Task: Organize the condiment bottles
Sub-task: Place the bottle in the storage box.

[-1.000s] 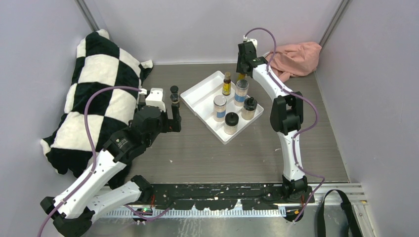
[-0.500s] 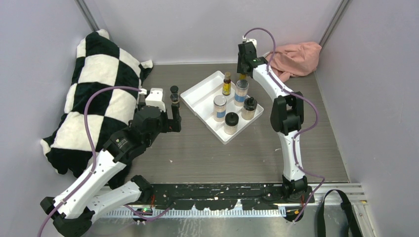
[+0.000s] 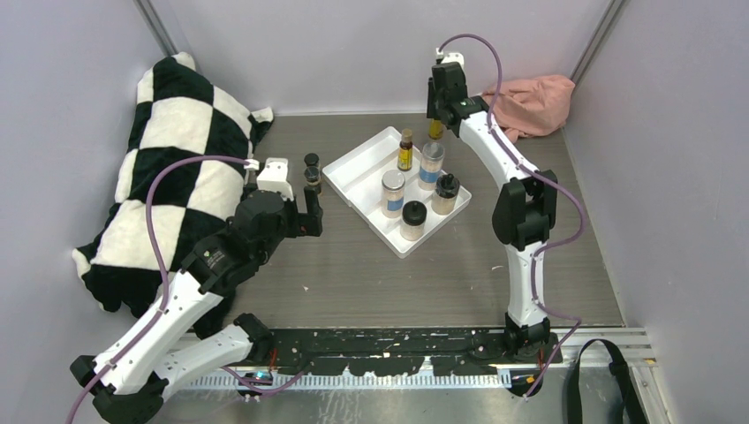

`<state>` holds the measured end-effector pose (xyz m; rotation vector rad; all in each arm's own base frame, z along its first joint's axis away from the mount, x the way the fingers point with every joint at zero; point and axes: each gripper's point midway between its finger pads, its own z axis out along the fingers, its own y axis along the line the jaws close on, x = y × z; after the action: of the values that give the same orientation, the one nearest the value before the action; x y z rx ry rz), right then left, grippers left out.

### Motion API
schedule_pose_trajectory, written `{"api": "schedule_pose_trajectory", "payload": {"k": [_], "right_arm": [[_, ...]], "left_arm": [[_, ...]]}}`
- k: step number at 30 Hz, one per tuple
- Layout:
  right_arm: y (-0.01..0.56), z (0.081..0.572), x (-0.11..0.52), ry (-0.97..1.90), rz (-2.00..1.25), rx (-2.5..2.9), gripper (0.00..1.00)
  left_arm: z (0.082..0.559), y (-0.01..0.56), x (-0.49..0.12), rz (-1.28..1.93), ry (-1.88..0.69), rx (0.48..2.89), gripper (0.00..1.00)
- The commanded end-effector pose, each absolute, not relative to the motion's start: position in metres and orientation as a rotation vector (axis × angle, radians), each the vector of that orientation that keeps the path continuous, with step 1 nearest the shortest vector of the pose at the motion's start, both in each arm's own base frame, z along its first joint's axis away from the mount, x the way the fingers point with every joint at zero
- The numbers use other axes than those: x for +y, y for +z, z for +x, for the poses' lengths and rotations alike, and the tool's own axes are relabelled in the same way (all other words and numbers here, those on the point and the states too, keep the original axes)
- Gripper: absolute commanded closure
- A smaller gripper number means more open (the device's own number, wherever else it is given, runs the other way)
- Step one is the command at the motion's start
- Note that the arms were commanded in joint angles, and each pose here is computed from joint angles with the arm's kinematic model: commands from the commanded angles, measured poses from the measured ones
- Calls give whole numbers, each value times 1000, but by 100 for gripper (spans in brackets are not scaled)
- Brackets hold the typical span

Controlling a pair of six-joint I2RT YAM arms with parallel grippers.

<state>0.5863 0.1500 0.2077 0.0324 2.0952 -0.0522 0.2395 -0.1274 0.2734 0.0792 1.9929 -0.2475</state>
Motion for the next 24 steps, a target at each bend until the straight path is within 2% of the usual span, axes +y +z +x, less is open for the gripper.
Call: {"api": "schedule_pose_trajectory", "payload": {"k": [1, 24], "right_arm": [[316, 581, 154, 4, 43, 1852, 99], [439, 506, 206, 76, -112, 1623, 99]], "left_arm": [[243, 286, -128, 59, -269, 1940, 4], [238, 288, -126, 40, -296, 1926, 5]]}}
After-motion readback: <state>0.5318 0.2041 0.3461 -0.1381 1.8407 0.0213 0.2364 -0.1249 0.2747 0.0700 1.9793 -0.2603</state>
